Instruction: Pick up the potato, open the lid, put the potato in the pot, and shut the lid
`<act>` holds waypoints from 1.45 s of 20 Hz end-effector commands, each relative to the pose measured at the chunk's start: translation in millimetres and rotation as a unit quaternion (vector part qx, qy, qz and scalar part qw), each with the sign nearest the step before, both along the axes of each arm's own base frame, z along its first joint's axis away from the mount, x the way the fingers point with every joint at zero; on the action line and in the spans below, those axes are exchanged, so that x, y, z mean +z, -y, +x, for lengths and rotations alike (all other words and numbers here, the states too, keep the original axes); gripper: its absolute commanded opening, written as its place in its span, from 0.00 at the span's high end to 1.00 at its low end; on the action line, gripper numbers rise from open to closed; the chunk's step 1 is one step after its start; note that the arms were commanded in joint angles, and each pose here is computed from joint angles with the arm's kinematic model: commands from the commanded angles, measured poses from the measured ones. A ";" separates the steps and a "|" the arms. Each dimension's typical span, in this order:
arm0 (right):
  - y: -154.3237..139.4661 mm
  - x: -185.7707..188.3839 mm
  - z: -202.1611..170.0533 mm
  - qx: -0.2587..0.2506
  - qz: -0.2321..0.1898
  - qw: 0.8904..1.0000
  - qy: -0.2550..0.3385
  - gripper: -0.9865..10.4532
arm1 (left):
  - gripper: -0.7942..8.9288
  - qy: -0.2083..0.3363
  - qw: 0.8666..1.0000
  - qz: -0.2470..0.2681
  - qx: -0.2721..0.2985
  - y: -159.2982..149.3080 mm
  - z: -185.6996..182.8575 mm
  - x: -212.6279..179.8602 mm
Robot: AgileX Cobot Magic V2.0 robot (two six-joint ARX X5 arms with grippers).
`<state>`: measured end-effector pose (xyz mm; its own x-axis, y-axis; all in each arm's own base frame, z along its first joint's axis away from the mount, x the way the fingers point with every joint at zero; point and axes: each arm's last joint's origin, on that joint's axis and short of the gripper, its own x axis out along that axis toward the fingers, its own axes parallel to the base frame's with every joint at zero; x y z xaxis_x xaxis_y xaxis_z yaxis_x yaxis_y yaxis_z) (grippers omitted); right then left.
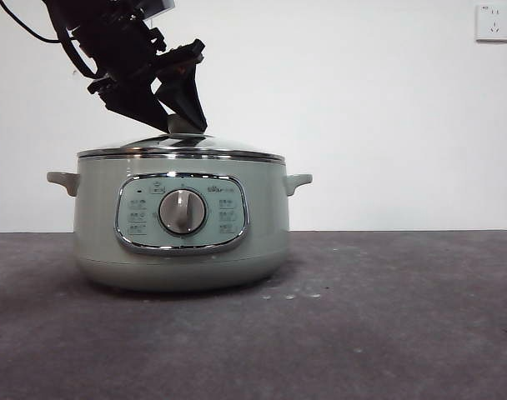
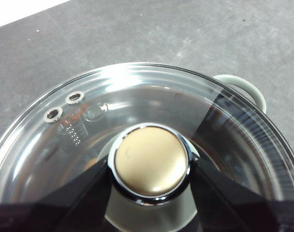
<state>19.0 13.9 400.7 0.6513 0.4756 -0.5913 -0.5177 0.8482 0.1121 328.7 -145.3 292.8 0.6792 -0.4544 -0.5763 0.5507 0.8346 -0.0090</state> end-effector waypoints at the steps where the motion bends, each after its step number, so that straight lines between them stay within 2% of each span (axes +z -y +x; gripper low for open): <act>1: 0.6 -3.5 -0.7 -0.002 -0.007 1.000 -0.013 0.48 | 0.79 -0.007 1.000 0.003 -0.004 0.6 -0.7 -0.9; 3: 0.6 -3.5 -0.7 -0.002 -0.007 1.000 -0.013 0.48 | 0.57 -0.005 1.000 0.002 -0.004 0.2 -0.3 -0.4; 4: 0.6 -3.5 -0.7 -0.002 -0.007 1.000 -0.013 0.48 | 0.54 -0.005 1.000 0.002 -0.004 0.2 -0.2 -0.3; 8: 0.6 -3.5 -0.7 -0.002 -0.007 1.000 -0.013 0.48 | 0.53 -0.003 1.000 0.001 -0.003 0.4 0.2 5.5; 13: 0.6 -3.5 -0.7 -0.002 -0.007 1.000 -0.013 0.48 | 0.53 -0.009 1.000 0.003 -0.004 0.0 -0.8 36.3; 17: 0.6 -3.5 -0.7 -0.002 -0.007 1.000 -0.013 0.48 | 0.53 -0.060 0.998 0.024 -0.005 -6.5 -16.3 66.5; 24: 0.9 -3.5 -0.4 -0.008 -0.011 1.000 -0.010 0.48 | 0.53 -0.080 0.996 0.031 -0.007 -40.3 -96.0 119.3; 29: 0.9 -3.5 -0.4 -0.008 -0.011 1.000 -0.010 0.48 | 0.53 -0.092 0.995 0.035 -0.007 -65.7 -156.3 139.9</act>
